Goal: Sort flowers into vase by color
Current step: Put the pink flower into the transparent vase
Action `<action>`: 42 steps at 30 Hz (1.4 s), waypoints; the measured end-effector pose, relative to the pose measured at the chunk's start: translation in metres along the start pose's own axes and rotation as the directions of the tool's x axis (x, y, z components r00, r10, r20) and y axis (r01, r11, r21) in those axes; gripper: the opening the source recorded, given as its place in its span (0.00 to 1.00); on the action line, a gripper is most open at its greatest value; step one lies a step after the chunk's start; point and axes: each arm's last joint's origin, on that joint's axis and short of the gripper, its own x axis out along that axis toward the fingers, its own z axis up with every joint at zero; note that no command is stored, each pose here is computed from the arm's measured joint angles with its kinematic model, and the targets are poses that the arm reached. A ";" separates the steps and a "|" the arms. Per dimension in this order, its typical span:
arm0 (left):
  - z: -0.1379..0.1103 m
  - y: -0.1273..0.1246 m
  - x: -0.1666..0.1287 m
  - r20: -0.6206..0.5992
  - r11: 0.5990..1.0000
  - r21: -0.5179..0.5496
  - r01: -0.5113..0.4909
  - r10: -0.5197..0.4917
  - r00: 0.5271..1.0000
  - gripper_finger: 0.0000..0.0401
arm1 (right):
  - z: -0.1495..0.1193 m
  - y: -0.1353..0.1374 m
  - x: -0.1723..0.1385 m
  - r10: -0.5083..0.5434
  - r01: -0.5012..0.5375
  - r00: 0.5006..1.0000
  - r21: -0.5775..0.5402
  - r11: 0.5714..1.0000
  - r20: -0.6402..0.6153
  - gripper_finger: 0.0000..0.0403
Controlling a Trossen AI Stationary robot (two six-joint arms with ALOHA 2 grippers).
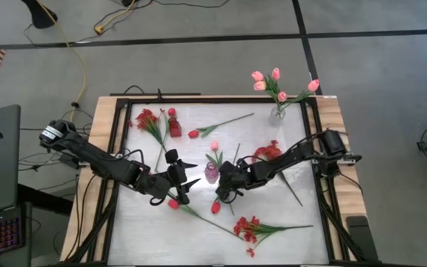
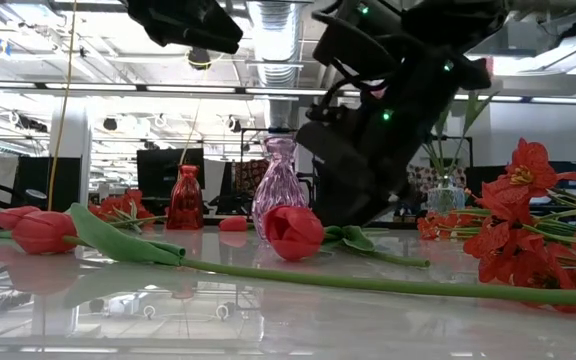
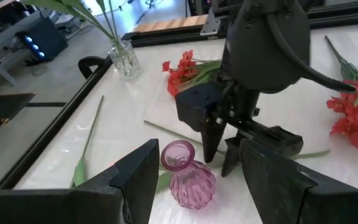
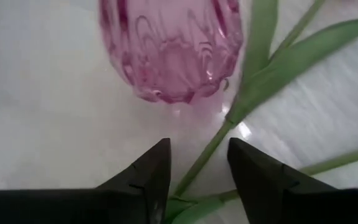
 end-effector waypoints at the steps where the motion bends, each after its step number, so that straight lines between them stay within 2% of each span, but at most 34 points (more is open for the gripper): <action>1: 0.000 0.000 0.000 0.000 1.000 0.004 0.000 0.000 1.000 0.53 | -0.002 -0.002 0.000 -0.029 0.029 1.000 0.001 1.000 -0.002 0.45; 6: 0.000 0.000 0.000 0.001 1.000 0.006 -0.001 0.001 1.000 0.53 | -0.009 -0.009 -0.004 -0.155 0.155 0.987 0.017 0.988 -0.033 0.28; 11: 0.000 0.000 0.000 0.001 1.000 0.007 -0.003 0.003 1.000 0.53 | -0.013 -0.010 -0.006 -0.185 0.186 0.982 0.039 0.982 -0.028 0.05; 15: 0.000 0.000 0.000 0.002 1.000 0.003 -0.010 0.010 1.000 0.53 | -0.013 -0.013 -0.014 -0.240 0.240 0.971 0.050 0.969 -0.001 0.06; 19: 0.000 0.000 0.000 0.001 1.000 0.003 -0.010 0.010 1.000 0.53 | -0.006 -0.027 -0.036 -0.278 0.278 0.961 0.050 0.959 0.000 0.04; 23: 0.000 0.000 0.000 -0.001 1.000 0.007 -0.011 0.011 1.000 0.53 | -0.001 -0.045 -0.066 -0.287 0.261 0.950 0.187 0.947 0.126 0.04; 25: 0.000 0.000 0.000 -0.001 1.000 0.009 -0.011 0.011 1.000 0.53 | -0.008 -0.057 -0.074 -0.269 0.213 0.945 0.274 0.938 0.188 0.04; 27: 0.000 0.000 0.000 -0.001 1.000 0.010 -0.011 0.011 1.000 0.53 | -0.013 -0.065 -0.080 -0.191 0.075 0.936 0.364 0.928 0.295 0.04; 29: 0.000 0.000 0.000 -0.001 1.000 0.010 -0.011 0.011 1.000 0.53 | -0.021 -0.073 -0.085 -0.098 -0.104 0.895 0.417 0.903 0.436 0.04; 31: 0.000 0.000 0.000 -0.001 1.000 0.010 -0.011 0.011 1.000 0.53 | -0.030 -0.079 -0.088 -0.014 -0.270 0.819 0.408 0.872 0.573 0.04; 35: 0.000 0.000 0.000 -0.001 1.000 0.009 -0.011 0.011 1.000 0.53 | -0.043 -0.092 -0.102 0.064 -0.452 0.633 0.300 0.840 0.772 0.04; 37: 0.000 0.000 0.000 0.003 1.000 0.006 -0.010 0.010 1.000 0.53 | -0.047 -0.094 -0.108 0.079 -0.457 0.569 0.235 0.858 0.819 0.04; 42: 0.001 0.000 0.000 0.013 1.000 -0.003 -0.008 0.008 1.000 0.53 | -0.042 -0.079 -0.123 0.136 -0.401 0.464 0.071 0.913 0.875 0.05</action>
